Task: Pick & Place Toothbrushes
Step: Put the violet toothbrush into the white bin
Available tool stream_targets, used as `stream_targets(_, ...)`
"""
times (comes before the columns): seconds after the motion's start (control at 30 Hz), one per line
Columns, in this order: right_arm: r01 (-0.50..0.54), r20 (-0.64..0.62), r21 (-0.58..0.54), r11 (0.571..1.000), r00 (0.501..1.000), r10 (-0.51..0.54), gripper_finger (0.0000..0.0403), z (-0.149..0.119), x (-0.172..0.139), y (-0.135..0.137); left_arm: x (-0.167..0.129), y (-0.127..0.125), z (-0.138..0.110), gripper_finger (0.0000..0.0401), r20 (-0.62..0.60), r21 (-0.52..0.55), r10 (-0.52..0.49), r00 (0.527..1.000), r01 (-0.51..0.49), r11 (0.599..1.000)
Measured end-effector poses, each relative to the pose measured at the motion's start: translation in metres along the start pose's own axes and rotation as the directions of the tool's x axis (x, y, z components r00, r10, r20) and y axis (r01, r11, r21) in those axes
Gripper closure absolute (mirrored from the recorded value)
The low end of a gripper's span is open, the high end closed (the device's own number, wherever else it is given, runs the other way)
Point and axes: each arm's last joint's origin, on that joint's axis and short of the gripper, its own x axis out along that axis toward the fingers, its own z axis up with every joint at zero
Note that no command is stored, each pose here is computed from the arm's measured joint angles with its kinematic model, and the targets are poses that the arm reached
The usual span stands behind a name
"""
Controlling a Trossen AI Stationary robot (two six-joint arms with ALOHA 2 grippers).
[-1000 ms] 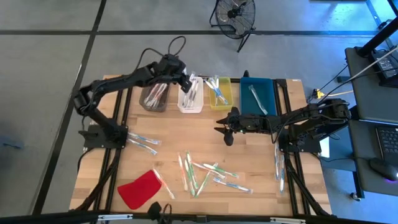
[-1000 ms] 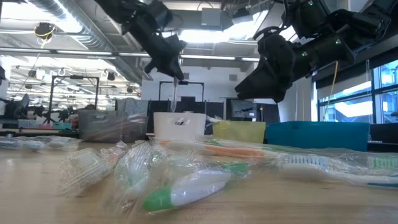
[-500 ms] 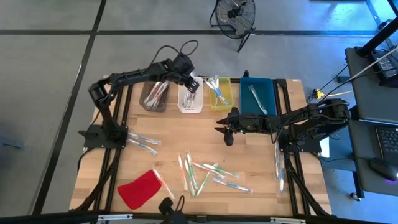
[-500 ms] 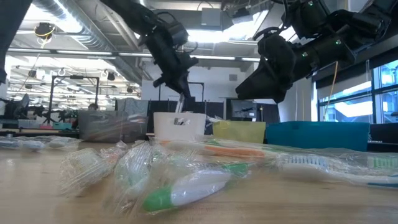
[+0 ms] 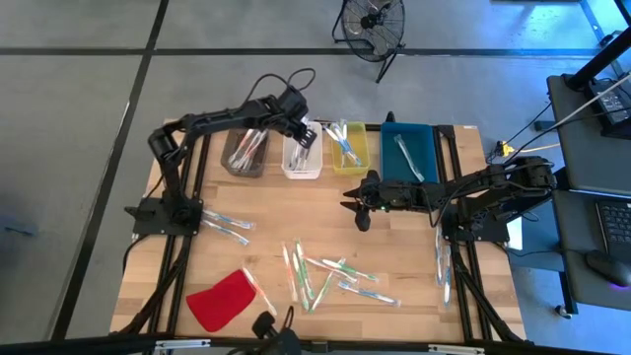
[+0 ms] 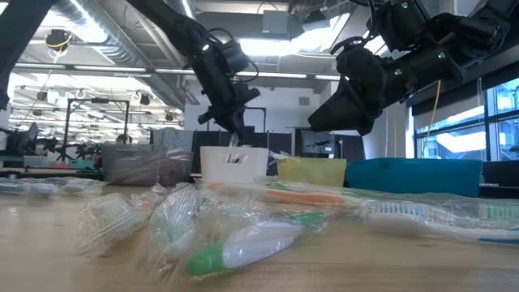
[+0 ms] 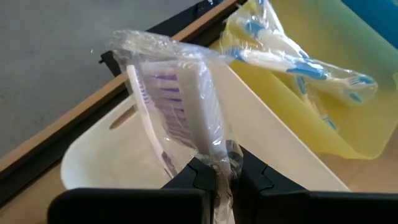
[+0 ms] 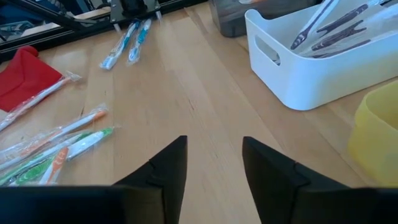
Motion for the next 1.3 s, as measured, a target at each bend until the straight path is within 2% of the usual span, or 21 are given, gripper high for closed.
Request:
stream_targets(0.57, 0.001, -0.002, -0.001, 1.0, 1.0, -0.001, 0.023, -0.0002, 0.0, -0.0001, 0.0077, 0.0015, -0.0023, 0.0384, -0.022, 0.005, 0.001, 1.0, -0.001, 1.0)
stream_targets(0.73, 0.002, -0.003, -0.001, 1.0, 1.0, -0.002, 0.0242, -0.0003, 0.0, -0.0002, 0.0076, 0.0046, -0.0015, 0.0382, -0.02, 0.063, 0.005, 1.0, -0.003, 0.998)
stream_targets(1.0, 0.005, -0.006, -0.002, 1.0, 1.0, -0.005, 0.026, -0.0006, 0.0, -0.0003, 0.0076, 0.0047, -0.0013, 0.0355, -0.019, 0.119, 0.006, 1.0, -0.003, 0.993)
stream_targets(1.3, 0.005, -0.007, -0.002, 1.0, 1.0, -0.005, 0.0272, -0.0007, 0.0, -0.0003, 0.0076, 0.0052, -0.0012, 0.0314, -0.014, 0.13, 0.022, 1.0, -0.02, 0.991)
